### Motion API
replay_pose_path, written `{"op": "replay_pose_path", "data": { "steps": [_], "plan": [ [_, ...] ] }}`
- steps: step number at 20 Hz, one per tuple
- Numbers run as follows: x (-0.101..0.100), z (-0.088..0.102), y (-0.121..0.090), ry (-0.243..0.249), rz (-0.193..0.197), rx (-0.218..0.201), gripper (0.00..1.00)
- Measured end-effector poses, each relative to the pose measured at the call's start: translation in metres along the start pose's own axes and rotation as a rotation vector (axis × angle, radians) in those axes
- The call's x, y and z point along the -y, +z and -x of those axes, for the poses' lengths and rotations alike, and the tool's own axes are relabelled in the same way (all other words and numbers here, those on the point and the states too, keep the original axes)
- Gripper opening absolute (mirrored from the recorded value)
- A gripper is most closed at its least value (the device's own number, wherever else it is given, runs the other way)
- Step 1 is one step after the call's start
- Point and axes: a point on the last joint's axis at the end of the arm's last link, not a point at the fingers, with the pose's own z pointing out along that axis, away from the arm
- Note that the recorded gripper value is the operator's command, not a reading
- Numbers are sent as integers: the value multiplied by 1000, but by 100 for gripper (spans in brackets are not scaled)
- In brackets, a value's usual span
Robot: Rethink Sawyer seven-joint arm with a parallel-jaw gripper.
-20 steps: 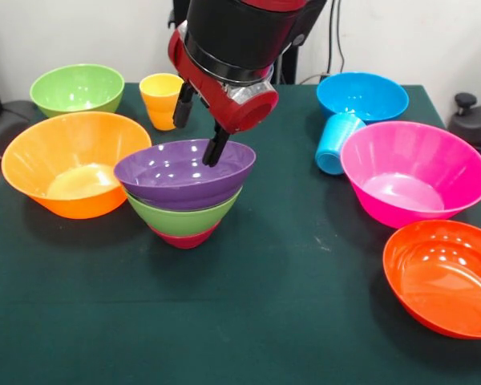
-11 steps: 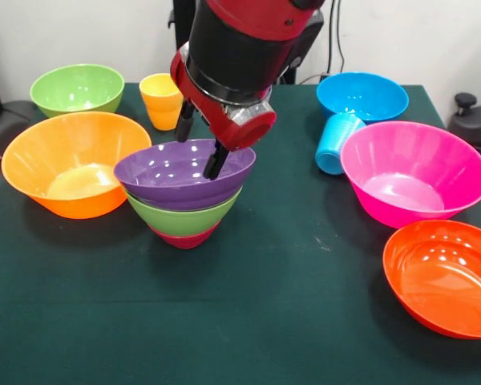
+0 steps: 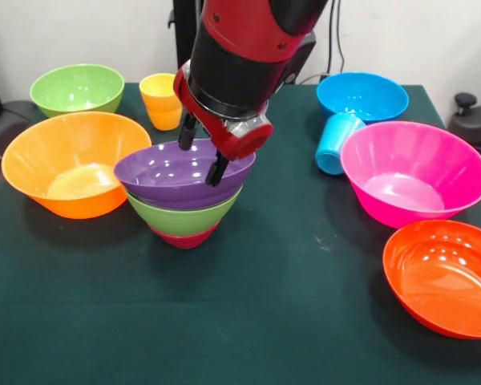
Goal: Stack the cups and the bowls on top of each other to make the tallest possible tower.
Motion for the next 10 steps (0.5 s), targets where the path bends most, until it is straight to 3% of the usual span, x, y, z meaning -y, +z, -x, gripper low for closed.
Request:
{"op": "replay_pose_path", "data": {
  "steps": [5,10],
  "plan": [
    [16,-3,-18,18,7,-10,100],
    [39,-4,-60,47,42,-5,100]
  ]
}}
